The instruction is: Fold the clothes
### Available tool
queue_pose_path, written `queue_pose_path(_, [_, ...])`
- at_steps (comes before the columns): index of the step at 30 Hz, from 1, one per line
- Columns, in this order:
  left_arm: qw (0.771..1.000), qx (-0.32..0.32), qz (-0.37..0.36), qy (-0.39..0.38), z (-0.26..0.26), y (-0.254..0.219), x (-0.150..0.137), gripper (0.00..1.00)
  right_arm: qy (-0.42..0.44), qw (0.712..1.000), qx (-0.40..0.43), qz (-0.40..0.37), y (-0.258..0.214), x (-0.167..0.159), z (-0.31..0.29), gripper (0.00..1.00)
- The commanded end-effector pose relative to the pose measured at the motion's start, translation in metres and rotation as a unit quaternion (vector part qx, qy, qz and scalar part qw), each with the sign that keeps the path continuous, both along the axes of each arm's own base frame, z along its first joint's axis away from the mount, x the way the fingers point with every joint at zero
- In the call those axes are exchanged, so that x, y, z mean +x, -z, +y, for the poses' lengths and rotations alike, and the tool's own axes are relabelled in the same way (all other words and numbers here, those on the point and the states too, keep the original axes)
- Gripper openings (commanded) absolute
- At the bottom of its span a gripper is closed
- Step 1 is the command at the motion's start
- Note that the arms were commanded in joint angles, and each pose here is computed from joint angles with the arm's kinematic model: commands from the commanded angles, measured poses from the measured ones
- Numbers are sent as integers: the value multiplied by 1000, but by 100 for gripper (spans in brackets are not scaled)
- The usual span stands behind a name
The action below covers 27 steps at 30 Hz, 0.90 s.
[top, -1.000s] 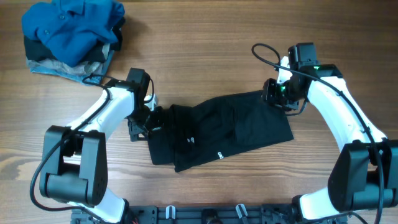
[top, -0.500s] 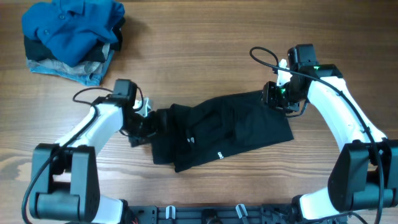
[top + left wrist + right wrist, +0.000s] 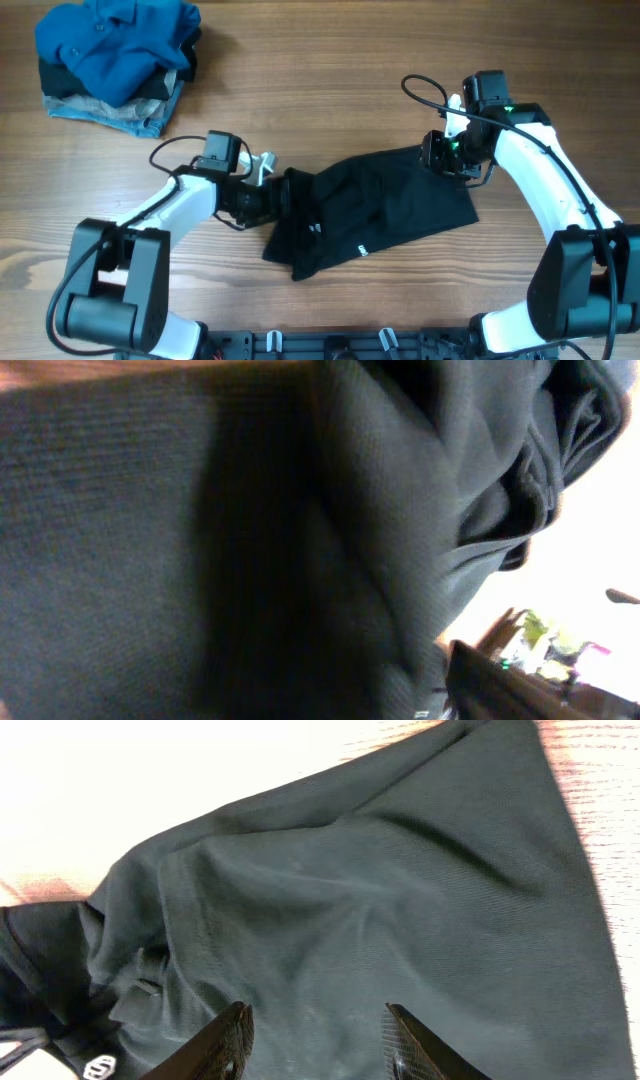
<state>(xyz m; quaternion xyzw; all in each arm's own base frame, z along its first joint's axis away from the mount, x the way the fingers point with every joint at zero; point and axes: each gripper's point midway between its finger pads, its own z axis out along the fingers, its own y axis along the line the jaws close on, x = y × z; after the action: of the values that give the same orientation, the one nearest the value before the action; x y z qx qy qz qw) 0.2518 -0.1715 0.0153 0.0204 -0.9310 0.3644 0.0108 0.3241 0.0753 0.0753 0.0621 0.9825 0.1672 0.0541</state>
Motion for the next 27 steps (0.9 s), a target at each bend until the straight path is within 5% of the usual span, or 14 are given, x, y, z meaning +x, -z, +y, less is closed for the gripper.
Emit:
queue_pose_path(1, [997,68,32,27,7,38,-29,67,-5,1000,9,-3,-1,-1,1,46])
queue_pose_path(4, [994,97,21,32,12,44,-28,32,-5,1000,9,-3,-1,-1,1,46])
queue_pose_path(9, [994,101,21,24,16,44,-24,4,-5,1000,9,-3,-1,-1,1,46])
queue_pose_path(24, [990,134,-7,-46,78,-34,55,4,-5,1000,8,4,-1,-4,0,47])
queue_pose_path(26, [986,160,-21,-50,87,-34,63,15,-5,1000,8,6,-1,-5,0,48])
queue_pose_path(27, [983,172,-24,-52,91,-33,64,30,-5,1000,8,8,0,-6,0,48])
